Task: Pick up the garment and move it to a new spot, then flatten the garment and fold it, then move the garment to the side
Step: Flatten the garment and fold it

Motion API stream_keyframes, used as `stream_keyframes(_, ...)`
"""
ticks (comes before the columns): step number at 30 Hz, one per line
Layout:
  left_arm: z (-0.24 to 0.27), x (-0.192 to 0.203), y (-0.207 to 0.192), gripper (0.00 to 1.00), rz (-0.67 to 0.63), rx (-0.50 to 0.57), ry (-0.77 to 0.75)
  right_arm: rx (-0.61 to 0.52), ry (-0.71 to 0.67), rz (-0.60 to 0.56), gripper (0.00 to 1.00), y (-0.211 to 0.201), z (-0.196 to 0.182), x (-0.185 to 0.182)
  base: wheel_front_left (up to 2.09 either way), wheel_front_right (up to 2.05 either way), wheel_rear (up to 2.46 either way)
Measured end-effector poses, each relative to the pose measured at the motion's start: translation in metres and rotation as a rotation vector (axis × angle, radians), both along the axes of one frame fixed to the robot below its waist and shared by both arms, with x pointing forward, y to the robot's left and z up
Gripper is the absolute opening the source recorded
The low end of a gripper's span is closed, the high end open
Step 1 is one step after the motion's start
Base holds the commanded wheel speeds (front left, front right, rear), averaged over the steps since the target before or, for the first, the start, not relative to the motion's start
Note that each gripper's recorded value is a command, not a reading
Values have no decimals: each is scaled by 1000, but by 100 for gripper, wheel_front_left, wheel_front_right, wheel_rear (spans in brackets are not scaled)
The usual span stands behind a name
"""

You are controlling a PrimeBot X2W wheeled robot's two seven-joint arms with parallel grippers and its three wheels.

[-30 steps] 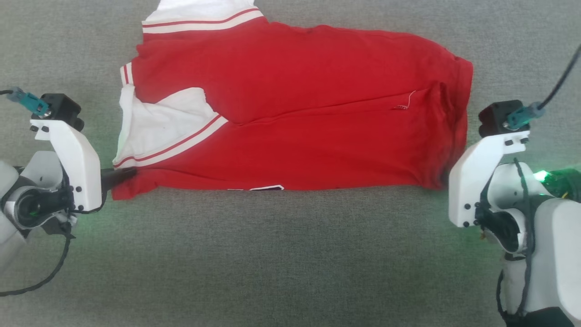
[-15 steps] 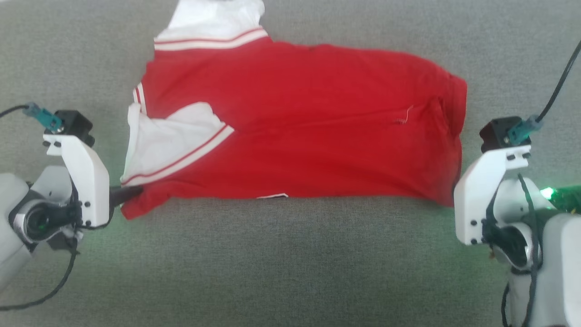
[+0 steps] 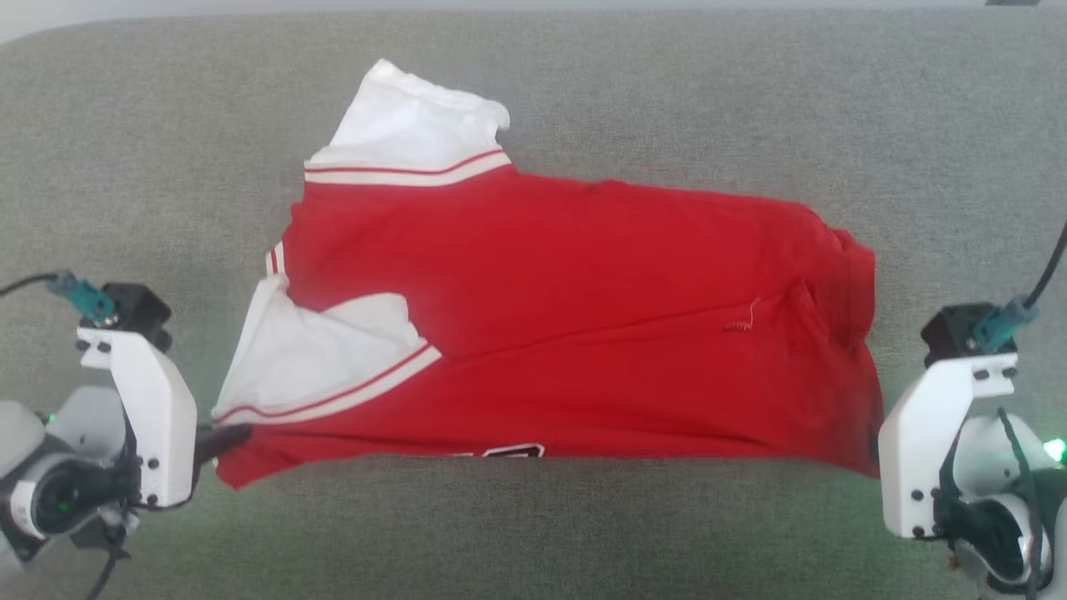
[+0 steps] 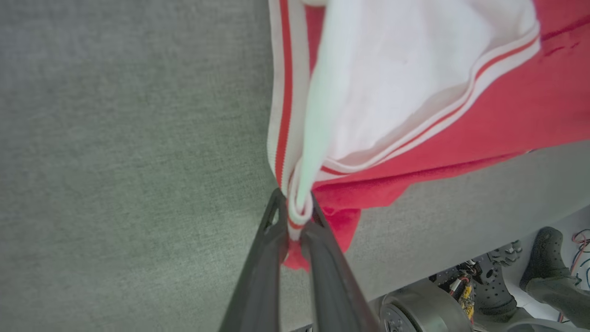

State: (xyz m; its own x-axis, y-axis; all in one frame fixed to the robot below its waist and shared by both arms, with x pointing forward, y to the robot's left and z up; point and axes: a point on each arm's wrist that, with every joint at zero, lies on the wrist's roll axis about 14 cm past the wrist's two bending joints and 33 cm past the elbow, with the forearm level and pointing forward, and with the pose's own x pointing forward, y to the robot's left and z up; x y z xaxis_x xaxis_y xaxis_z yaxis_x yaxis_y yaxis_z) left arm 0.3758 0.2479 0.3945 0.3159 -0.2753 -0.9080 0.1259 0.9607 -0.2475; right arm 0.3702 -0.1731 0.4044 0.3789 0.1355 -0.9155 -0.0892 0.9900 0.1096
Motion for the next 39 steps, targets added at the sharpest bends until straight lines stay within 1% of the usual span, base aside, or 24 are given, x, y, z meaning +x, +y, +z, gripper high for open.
stream_keyframes(3, -7, -8, -2, 0, 8, -4, 25, 5, 25, -17, 0, -3, -9, -6, 0, 0, 0)
stream_keyframes(4, -9, -9, -4, 4, 11, -9, 31, 9, 26, -23, 0, -3, -11, -7, 0, 0, 0)
stream_keyframes(5, -12, -10, -4, 18, 15, -10, 36, 12, 33, -28, 0, -3, -14, -8, 0, 0, 0)
stream_keyframes(6, -15, -11, -5, 27, 21, -13, 43, 14, 42, -30, 0, -3, -18, -9, 0, 0, 0)
stream_keyframes(7, -17, -11, -5, 39, 23, -14, 48, 17, 43, -31, 21, -2, -21, -10, 0, 0, 0)
stream_keyframes(8, -19, -10, -5, 73, 24, -14, 49, 17, 37, -34, 35, -2, -22, -9, 0, 0, 0)
stream_keyframes(9, -20, -10, -5, 100, 27, -13, 50, 19, 36, -36, 43, -2, -24, -8, 0, 0, 0)
stream_keyframes(10, -21, -9, -4, 100, 27, -13, 50, 20, 33, -35, 76, -1, -25, -7, 0, 0, 0)
stream_keyframes(11, -20, -7, -3, 100, 28, -12, 46, 21, 24, -34, 100, -1, -24, -5, 0, 0, 0)
stream_keyframes(17, -2, 16, 6, 100, 43, -3, -25, 35, -48, -35, 100, 2, -14, 8, 0, 0, 0)
stream_keyframes(22, 23, 43, 16, 100, 29, 29, -109, 46, -185, -51, 100, 0, 10, 26, 0, 0, 0)
stream_keyframes(26, 47, 75, 17, 100, 0, 59, -210, 58, -362, -87, 100, -9, 38, 47, 0, 0, 0)
stream_keyframes(29, 58, 100, 5, 100, -35, 48, -272, 71, -511, -119, 100, -16, 60, 62, 0, 0, 0)
stream_keyframes(31, 61, 113, -2, 100, -72, 60, -292, 84, -608, -141, 100, -20, 72, 69, 0, 0, 0)
stream_keyframes(35, 69, 150, -14, 100, -114, 63, -355, 83, -817, -177, 100, -31, 98, 79, 0, 0, 0)
stream_keyframes(37, 71, 168, -19, 100, -129, 61, -380, 77, -893, -190, 100, -35, 105, 79, 0, 0, 0)
stream_keyframes(39, 68, 185, -26, 100, -145, 60, -399, 82, -939, -209, 100, -39, 105, 77, 0, 0, 0)
